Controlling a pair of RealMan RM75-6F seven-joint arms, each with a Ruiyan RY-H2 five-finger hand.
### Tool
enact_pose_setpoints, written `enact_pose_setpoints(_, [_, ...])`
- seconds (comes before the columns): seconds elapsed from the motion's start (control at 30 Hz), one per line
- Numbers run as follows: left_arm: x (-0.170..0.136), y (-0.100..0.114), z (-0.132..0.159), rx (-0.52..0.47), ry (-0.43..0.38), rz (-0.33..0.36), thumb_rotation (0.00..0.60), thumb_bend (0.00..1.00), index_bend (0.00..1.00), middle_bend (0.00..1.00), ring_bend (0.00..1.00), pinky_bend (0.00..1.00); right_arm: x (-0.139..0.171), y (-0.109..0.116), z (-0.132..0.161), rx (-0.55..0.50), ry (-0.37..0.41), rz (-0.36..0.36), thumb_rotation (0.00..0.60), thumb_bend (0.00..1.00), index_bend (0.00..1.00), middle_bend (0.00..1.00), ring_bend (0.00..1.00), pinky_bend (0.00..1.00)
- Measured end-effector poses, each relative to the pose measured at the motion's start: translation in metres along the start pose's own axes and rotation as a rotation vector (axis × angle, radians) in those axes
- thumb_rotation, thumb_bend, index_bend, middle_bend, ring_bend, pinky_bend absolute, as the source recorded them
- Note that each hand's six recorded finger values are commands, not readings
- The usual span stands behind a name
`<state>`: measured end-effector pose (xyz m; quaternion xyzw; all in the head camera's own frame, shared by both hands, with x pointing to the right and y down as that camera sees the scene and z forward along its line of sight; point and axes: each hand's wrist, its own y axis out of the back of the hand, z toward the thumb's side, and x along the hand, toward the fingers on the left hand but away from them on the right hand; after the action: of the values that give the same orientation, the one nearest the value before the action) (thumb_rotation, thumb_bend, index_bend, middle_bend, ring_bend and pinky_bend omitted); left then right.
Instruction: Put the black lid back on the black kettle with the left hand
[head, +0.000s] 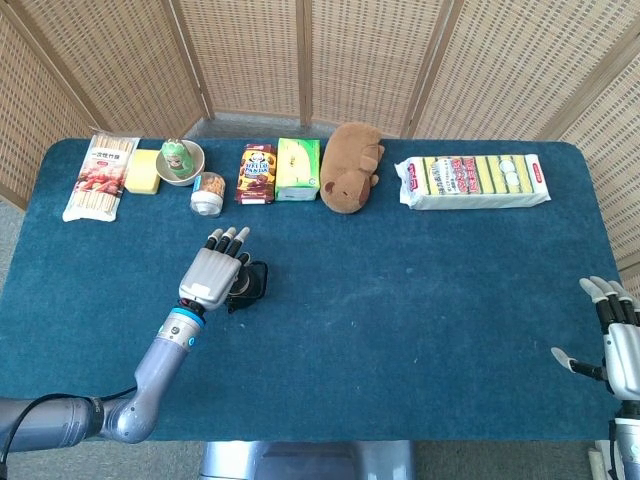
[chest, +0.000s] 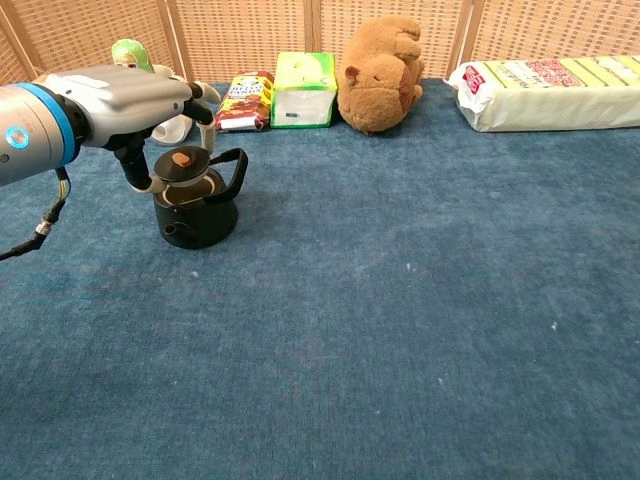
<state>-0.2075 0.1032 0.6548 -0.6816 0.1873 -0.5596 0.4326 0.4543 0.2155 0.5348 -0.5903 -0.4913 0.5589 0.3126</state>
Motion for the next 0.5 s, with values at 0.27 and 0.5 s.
enact_pose_setpoints(0.27, [0.005, -0.006, 0.001, 0.012, 0.008, -0.017, 0.600, 0.30, 0.36, 0.00, 0.00, 0.08, 0.001, 0.000, 0.001, 0.001, 0.002, -0.001, 0.600, 0.12, 0.10, 0.09, 0.07, 0.00])
enact_pose_setpoints(0.5, [0.009, -0.011, 0.009, 0.009, -0.004, -0.025, 0.600, 0.30, 0.36, 0.00, 0.00, 0.08, 0.000, 0.000, -0.001, 0.000, -0.001, 0.000, 0.600, 0.12, 0.10, 0.09, 0.07, 0.00])
